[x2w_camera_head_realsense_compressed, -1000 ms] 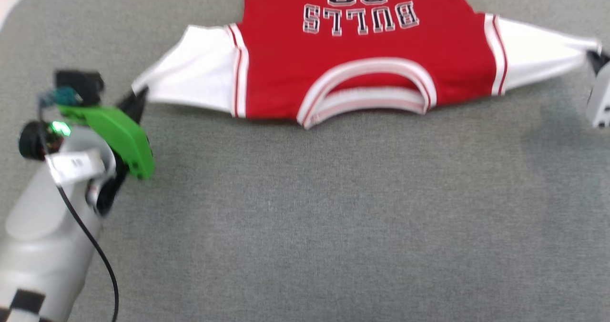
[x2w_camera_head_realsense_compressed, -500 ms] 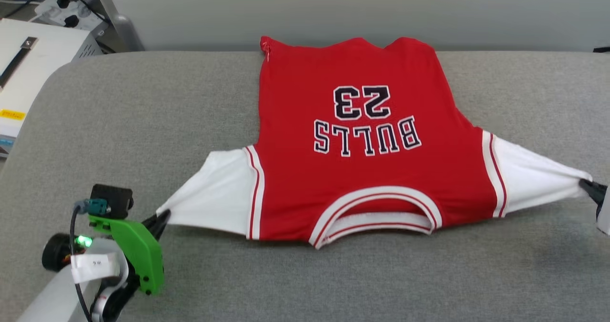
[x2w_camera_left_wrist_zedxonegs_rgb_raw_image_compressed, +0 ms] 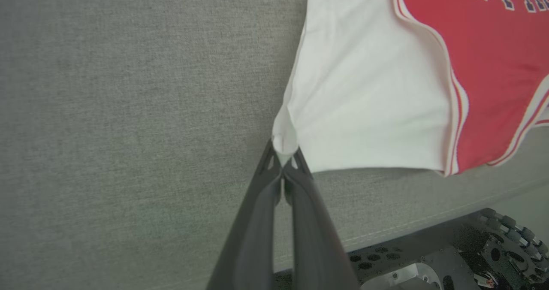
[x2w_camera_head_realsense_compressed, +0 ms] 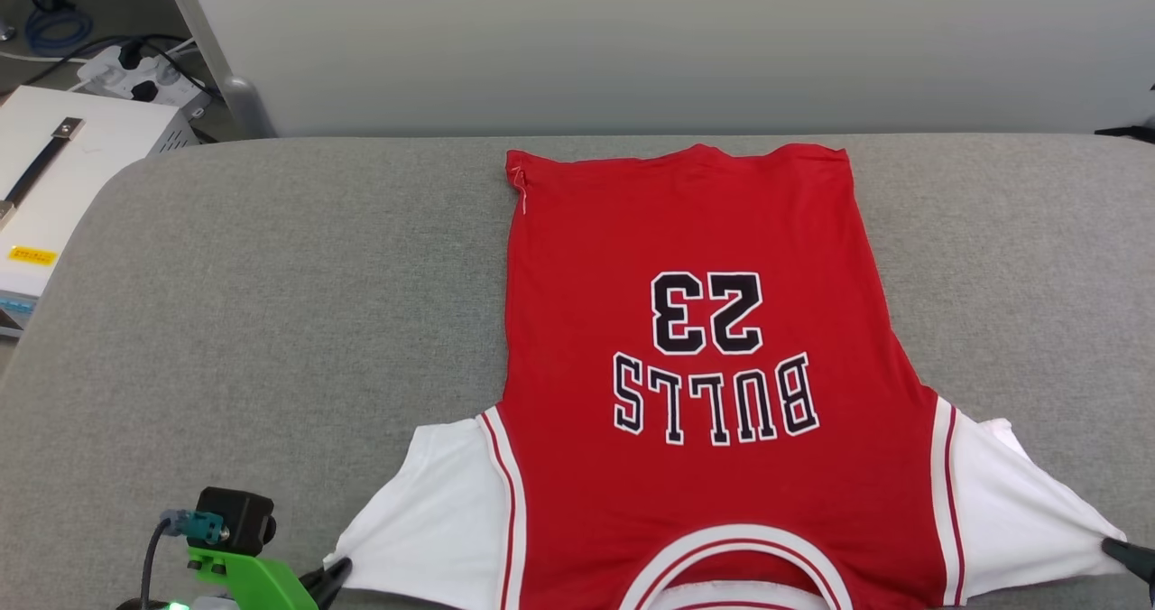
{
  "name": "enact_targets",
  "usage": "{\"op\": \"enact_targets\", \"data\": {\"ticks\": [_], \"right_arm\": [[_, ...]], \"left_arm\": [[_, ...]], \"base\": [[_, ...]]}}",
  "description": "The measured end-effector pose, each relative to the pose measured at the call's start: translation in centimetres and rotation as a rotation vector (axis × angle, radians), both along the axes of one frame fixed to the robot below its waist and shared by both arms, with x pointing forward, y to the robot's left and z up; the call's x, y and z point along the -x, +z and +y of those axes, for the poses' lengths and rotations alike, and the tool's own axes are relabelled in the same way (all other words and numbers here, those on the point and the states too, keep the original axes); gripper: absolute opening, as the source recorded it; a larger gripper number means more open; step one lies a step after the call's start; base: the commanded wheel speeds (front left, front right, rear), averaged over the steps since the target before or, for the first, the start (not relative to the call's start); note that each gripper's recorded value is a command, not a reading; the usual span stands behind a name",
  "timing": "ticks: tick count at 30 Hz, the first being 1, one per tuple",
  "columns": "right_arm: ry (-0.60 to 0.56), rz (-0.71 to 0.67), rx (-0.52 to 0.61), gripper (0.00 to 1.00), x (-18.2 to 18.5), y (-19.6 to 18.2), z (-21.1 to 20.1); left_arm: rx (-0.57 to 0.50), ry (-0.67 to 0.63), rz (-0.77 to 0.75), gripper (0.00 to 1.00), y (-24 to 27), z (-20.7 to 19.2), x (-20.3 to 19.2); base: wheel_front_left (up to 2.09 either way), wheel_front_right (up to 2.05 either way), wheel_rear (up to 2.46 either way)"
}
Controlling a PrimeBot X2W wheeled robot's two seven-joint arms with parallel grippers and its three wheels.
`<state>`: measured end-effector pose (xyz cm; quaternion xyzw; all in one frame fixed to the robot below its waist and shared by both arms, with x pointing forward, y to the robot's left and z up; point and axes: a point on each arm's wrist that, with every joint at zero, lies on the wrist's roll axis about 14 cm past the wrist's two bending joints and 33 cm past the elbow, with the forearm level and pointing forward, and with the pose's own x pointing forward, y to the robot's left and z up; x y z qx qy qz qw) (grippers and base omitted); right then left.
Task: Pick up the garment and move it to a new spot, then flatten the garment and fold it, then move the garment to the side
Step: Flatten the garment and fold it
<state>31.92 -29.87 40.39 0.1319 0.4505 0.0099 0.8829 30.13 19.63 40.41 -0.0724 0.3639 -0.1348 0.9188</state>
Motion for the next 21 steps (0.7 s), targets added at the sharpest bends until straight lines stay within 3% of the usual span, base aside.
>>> {"op": "enact_targets", "data": {"ticks": [6,7,8,13,18,21], "right_arm": [[0.016,0.006,0.002,0.0,0.1,0.3,0.9],[0.022,-0.006,0.009,0.15,-0.3,0.6,1.0],[0.029,-0.022,0.023,1.0,-0.7,1.0,1.0],[0.04,-0.056,-0.007,1.0,-2.7,2.5,2.3],[0.132,-0.187,-0.002,1.0,-8.2,7.3,5.2],[0.169,-0.221,0.003,1.0,-10.9,8.7,6.5]], "left_arm": [[0.05,-0.037,0.013,0.0,1.1,-1.9,0.2],[0.055,-0.045,0.017,0.0,1.2,-2.2,0.3],[0.06,-0.052,0.02,0.0,1.3,-2.5,0.3],[0.091,-0.047,0.011,0.0,2.2,-3.5,-0.2],[0.16,-0.081,-0.021,0.0,4.5,-6.2,-0.6],[0.148,-0.1,-0.029,0.0,5.2,-6.5,-0.9]], "base": [[0.0,0.0,0.0],[0.0,0.0,0.0],[0.0,0.0,0.0],[0.0,0.0,0.0],[0.0,0.0,0.0],[0.0,0.0,0.0]]}}
